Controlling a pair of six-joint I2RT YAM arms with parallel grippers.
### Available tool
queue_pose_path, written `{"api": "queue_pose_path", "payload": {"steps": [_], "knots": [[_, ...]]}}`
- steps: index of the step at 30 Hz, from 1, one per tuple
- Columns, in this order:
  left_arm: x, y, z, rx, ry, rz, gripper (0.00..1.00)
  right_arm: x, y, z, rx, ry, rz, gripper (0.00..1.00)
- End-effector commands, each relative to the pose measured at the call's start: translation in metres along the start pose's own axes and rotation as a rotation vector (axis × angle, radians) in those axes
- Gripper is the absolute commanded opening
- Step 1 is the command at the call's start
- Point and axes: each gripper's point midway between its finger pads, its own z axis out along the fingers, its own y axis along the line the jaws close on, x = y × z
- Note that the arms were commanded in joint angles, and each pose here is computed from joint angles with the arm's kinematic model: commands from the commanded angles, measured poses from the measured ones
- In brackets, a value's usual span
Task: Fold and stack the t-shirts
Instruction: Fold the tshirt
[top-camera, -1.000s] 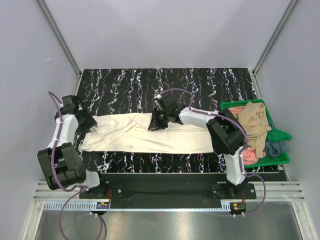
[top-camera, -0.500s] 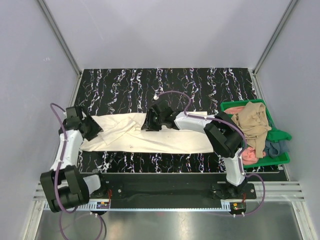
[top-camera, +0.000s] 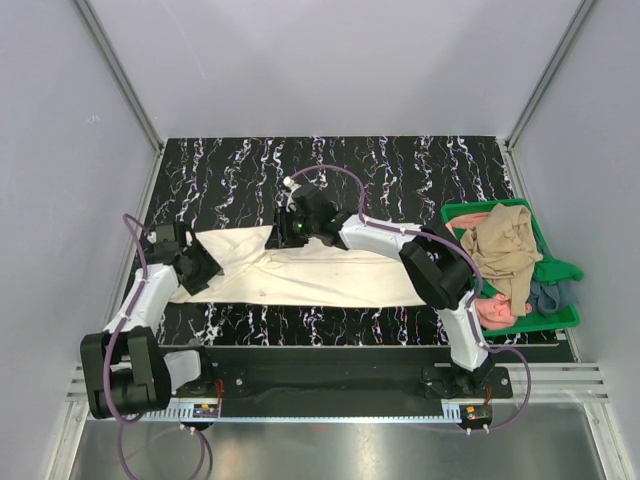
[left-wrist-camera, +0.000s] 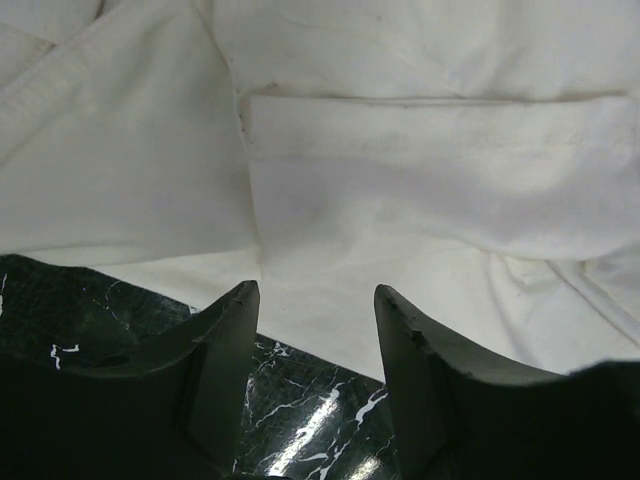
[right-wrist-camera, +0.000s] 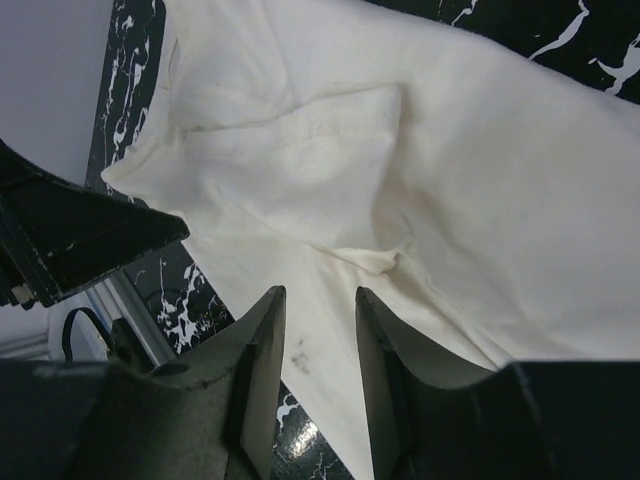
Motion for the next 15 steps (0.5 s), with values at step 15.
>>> {"api": "queue_pose_path", "payload": {"steps": [15], "knots": [[-0.007, 0.004, 0.033, -0.023, -0.02, -0.027, 0.55, -0.013, -0.002, 0.006, -0.065, -0.028, -0.171, 0.55]]}}
